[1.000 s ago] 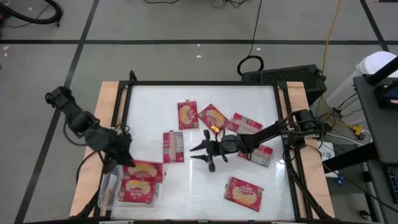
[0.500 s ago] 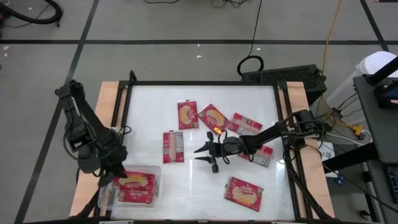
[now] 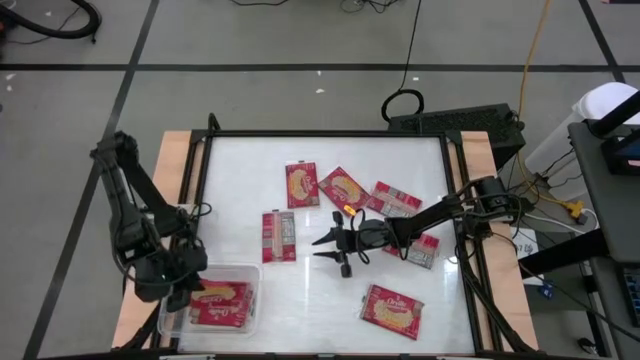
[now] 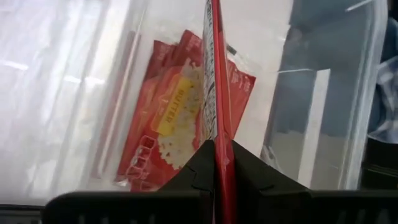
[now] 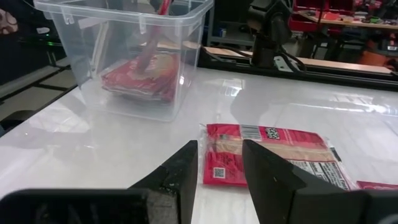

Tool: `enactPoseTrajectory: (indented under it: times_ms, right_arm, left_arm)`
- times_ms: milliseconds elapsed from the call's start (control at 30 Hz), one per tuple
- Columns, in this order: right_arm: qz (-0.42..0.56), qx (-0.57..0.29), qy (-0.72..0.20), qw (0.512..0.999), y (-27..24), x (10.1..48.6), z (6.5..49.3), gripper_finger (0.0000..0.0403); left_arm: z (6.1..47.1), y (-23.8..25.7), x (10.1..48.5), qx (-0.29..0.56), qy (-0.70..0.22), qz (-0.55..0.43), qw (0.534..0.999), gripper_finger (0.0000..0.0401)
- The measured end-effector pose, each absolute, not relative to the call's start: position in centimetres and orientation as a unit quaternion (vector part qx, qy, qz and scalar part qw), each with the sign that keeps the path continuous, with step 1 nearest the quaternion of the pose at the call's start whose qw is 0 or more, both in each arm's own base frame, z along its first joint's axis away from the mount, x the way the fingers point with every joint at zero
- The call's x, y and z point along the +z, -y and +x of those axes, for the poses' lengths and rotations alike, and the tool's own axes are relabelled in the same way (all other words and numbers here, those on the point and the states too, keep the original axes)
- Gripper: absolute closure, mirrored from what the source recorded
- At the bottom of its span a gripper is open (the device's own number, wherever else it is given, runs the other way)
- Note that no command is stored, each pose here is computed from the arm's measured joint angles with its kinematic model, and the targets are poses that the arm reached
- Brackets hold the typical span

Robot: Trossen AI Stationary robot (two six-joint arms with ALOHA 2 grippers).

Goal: Sort popcorn bags into baskets
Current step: Put the popcorn bag into the transparent bin

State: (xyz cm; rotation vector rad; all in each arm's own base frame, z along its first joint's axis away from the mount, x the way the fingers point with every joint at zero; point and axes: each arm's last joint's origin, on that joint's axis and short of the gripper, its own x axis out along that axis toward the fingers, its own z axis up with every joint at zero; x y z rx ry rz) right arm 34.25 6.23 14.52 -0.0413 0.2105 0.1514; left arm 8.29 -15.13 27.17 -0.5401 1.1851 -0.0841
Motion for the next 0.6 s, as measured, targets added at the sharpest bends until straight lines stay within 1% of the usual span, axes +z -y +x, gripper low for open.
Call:
enactPoseTrajectory:
  times_ms: [467, 533, 600]
  right_arm:
    - [-0.016, 0.057, -0.105, 0.993, -5.0, 14.5, 34.5, 0.0284]
    - [-0.015, 0.055, -0.105, 0.993, -4.8, 14.5, 34.5, 0.0284]
    - [-0.016, 0.053, -0.105, 0.993, -4.7, 14.5, 34.5, 0.0284]
  left_arm:
    - [8.0, 16.6, 26.1, -0.016, -0.569, -0.249, 0.783, 0.0369]
    - [8.0, 16.6, 26.1, -0.012, -0.57, -0.255, 0.781, 0.0363]
    - [8.0, 16.6, 26.1, -0.009, -0.571, -0.256, 0.78, 0.0348]
